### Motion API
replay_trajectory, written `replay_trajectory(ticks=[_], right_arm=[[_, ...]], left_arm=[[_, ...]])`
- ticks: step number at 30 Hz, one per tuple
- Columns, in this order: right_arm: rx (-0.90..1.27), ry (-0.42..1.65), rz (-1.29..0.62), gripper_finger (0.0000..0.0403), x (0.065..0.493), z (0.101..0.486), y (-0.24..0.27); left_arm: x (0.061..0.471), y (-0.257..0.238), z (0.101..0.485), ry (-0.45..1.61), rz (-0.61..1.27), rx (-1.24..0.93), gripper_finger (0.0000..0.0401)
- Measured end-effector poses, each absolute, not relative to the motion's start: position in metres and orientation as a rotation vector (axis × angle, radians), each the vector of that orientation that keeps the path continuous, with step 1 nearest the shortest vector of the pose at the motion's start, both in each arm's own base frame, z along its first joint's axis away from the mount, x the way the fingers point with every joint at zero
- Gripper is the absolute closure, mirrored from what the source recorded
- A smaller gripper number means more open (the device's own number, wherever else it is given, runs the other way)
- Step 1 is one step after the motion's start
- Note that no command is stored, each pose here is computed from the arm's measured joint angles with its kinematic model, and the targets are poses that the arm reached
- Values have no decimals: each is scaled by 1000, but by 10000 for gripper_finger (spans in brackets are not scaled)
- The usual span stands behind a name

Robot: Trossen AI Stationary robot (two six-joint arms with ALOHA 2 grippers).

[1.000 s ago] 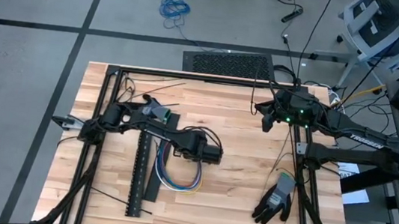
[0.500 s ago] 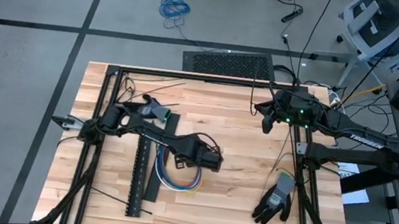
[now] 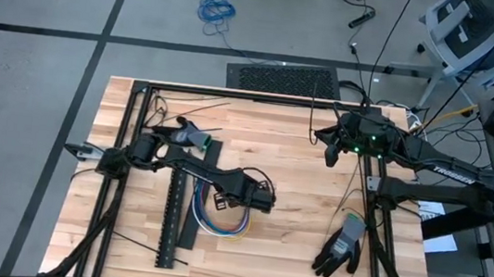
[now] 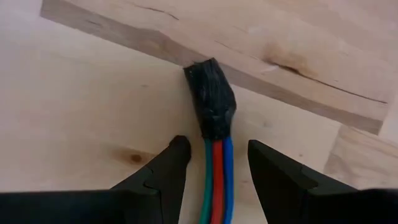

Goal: Ziptie cables
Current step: Wrap the cable wires with a black zip tie

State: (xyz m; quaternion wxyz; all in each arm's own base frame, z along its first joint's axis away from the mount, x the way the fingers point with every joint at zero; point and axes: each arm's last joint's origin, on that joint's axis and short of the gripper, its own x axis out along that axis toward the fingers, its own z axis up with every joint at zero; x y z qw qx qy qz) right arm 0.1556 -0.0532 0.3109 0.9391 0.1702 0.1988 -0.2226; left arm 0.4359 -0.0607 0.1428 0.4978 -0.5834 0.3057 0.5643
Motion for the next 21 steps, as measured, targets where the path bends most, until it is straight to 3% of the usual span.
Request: replay_trajectory(ticks=[6,8,12,16,21], right_arm=[[349,407,-448,403,156,311,-53],[349,405,-449,403,156,311,-53],[348,398,-448,403,156,312,-53],[346,386,-450,403,156,313,-53],[341,342,-443,403,158,317,-54]], left_arm=[[440,-54,128,738,1388,-1420,241],[439,-55,126,745,1395,-1411,272],[437,-65,125,749,1393,-1381,376],[437,-71,130,794,1313,-1300,381],[438,-84,166,967,1033,-966,384]])
